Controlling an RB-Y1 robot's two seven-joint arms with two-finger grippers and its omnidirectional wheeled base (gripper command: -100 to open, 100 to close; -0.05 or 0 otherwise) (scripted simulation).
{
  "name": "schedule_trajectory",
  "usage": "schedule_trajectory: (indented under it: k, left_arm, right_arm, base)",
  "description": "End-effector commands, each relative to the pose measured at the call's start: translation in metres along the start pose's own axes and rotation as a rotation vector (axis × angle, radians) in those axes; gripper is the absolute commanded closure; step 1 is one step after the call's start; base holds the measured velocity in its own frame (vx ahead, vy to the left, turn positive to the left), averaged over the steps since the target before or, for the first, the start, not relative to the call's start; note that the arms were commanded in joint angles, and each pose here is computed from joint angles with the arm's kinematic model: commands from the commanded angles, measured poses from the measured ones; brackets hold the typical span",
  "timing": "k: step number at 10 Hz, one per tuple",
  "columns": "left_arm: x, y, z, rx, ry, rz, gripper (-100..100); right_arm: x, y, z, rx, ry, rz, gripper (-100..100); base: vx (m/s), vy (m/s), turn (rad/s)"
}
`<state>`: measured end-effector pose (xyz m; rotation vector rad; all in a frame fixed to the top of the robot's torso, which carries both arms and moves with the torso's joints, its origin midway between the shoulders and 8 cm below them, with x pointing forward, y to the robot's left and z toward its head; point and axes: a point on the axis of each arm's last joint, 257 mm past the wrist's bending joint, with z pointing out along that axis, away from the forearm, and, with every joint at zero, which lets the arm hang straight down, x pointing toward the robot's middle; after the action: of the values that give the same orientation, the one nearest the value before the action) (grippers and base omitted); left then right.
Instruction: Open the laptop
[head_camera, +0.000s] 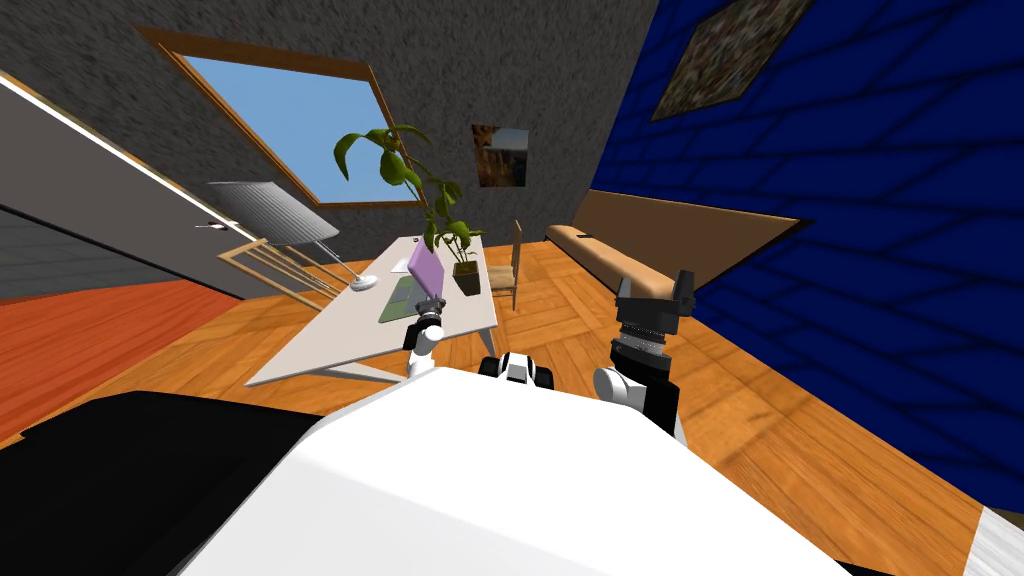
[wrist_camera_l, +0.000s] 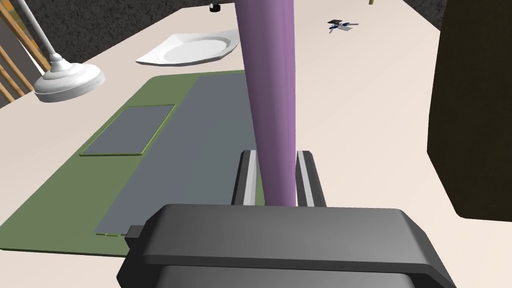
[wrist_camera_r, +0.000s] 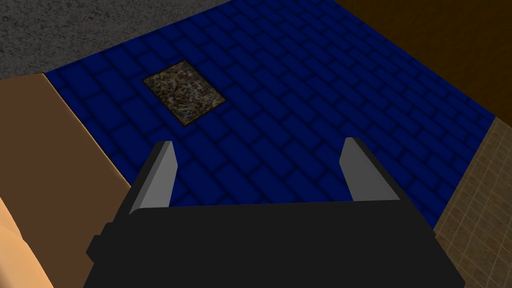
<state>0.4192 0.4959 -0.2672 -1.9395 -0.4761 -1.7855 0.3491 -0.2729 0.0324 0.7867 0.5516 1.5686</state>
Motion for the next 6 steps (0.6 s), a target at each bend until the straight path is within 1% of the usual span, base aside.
schedule_trajectory:
  k: [1,2,3,6]
  left_arm:
    - [0.0020,0.0018,-0.0023,0.001,0.001,-0.105,100]
    - [0.0013,0.0031,-0.0018,-0.002,-0.001,-0.079,100]
    - [-0.0016,0.0058,-0.0031,0.004,0.000,-0.170,100]
    - [-0.0075,0.0079,-0.0053,0.019,-0.001,-0.294,100]
  right_arm:
    - [0.0000,0.0000,0.0000,0.000,0.000,0.000,0]
    - [0.0000,0.0000,0.0000,0.000,0.000,0.000,0]
    - [0.0000,0.0000,0.0000,0.000,0.000,0.000,0]
    - [0.0000,0.0000,0.0000,0.000,0.000,0.000,0]
  base:
    - [-0.028,0.048,-0.025]
    - [-0.014,0.018,-0.014]
    - [-0.038,0.047,-0.085]
    - [-0.058,0.079,-0.095]
